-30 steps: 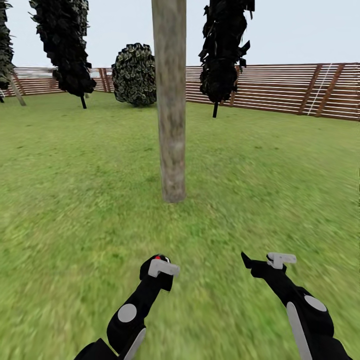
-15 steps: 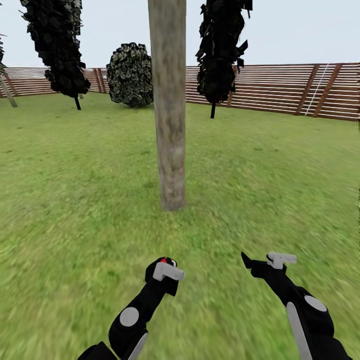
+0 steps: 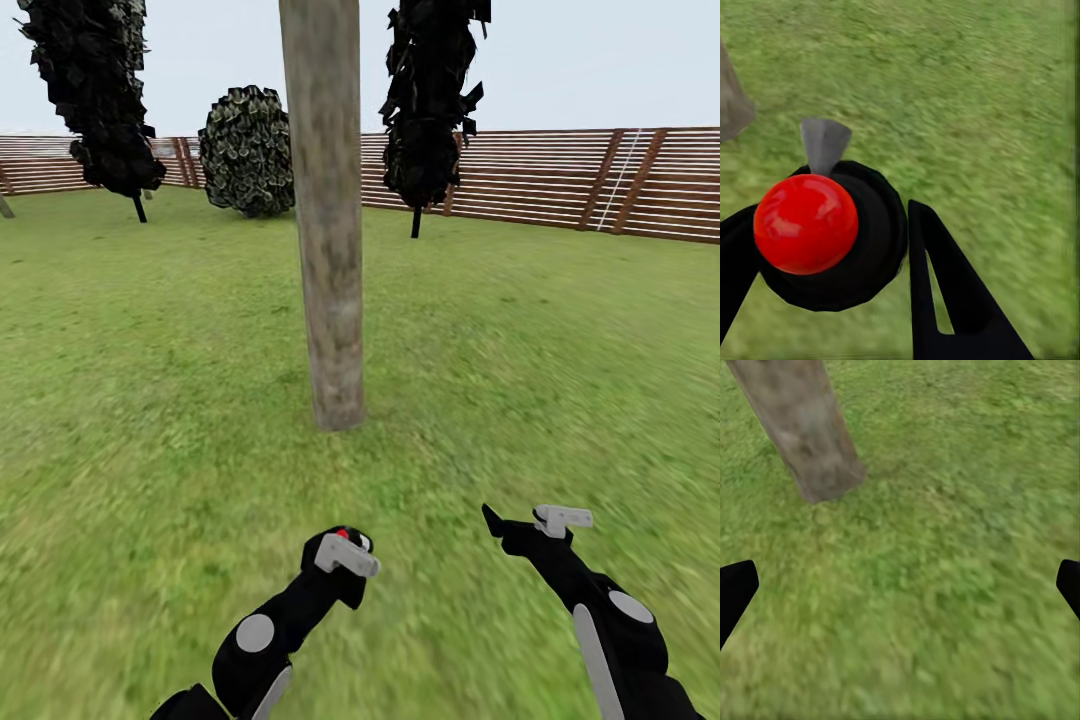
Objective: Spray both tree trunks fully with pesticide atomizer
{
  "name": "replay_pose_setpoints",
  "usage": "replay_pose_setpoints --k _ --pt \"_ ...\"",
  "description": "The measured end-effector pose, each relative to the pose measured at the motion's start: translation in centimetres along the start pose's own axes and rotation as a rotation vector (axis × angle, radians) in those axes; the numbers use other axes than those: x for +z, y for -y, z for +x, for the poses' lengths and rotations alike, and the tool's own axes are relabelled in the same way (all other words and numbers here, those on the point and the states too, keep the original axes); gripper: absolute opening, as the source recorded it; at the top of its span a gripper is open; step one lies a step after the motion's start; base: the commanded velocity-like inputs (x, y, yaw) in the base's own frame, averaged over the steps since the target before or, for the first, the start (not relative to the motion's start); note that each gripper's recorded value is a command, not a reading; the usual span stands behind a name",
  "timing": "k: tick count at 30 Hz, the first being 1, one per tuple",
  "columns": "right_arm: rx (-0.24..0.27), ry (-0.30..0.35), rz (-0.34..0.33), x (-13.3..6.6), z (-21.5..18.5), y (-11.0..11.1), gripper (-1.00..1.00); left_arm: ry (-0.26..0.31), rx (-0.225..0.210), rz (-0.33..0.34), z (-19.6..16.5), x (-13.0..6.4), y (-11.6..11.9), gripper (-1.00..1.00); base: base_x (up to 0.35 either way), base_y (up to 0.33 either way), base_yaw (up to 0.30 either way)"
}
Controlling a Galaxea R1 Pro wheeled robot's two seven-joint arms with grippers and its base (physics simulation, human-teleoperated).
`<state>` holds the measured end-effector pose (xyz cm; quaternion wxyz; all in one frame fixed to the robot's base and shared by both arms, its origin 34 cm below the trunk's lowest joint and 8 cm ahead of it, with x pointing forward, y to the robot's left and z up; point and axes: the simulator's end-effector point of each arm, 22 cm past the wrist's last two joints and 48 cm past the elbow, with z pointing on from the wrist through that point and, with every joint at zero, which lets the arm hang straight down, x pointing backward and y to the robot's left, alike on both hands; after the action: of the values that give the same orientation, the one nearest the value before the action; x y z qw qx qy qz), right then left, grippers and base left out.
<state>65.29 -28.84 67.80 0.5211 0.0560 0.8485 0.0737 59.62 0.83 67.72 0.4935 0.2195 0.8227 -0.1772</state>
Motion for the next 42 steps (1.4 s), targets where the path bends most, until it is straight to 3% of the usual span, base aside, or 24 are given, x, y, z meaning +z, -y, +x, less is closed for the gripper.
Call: replay_pose_setpoints --k 8,11,16,22,26,33,42 --pt "-0.001 -0.001 -0.001 0.0 0.0 0.0 1.00 -0.014 0.017 0.182 0.9 -1.0 2.1 -1.00 0.003 0.000 -0.001" --pt "0.000 -0.006 -0.001 0.0 0.1 0.0 1.00 -0.007 -0.012 0.206 0.6 -1.4 0.4 -1.00 0.000 0.000 0.000" --pt "0.025 -0.084 -0.064 0.5 0.4 -1.4 1.00 0.017 -0.053 0.329 -0.2 -2.7 0.2 -1.00 0.000 0.000 0.000" --pt "0.025 -0.157 -0.150 0.5 0.2 -2.1 1.00 0.035 -0.081 0.327 -0.8 -3.2 -1.7 -1.00 0.000 0.000 0.000" --pt "0.041 -0.217 -0.245 0.3 -0.5 -3.4 1.00 0.041 -0.084 0.325 -0.9 -3.3 -2.1 -1.00 0.000 0.000 0.000" --pt "0.021 -0.196 -0.274 1.0 -5.8 -2.4 1.00 0.046 -0.078 0.325 -1.0 -3.3 -2.2 -1.00 0.000 0.000 0.000" --pt "0.025 -0.204 -0.396 0.2 -10.8 -3.8 1.00 0.041 -0.076 0.324 -0.8 -3.2 -2.0 -1.00 0.058 0.000 0.000"
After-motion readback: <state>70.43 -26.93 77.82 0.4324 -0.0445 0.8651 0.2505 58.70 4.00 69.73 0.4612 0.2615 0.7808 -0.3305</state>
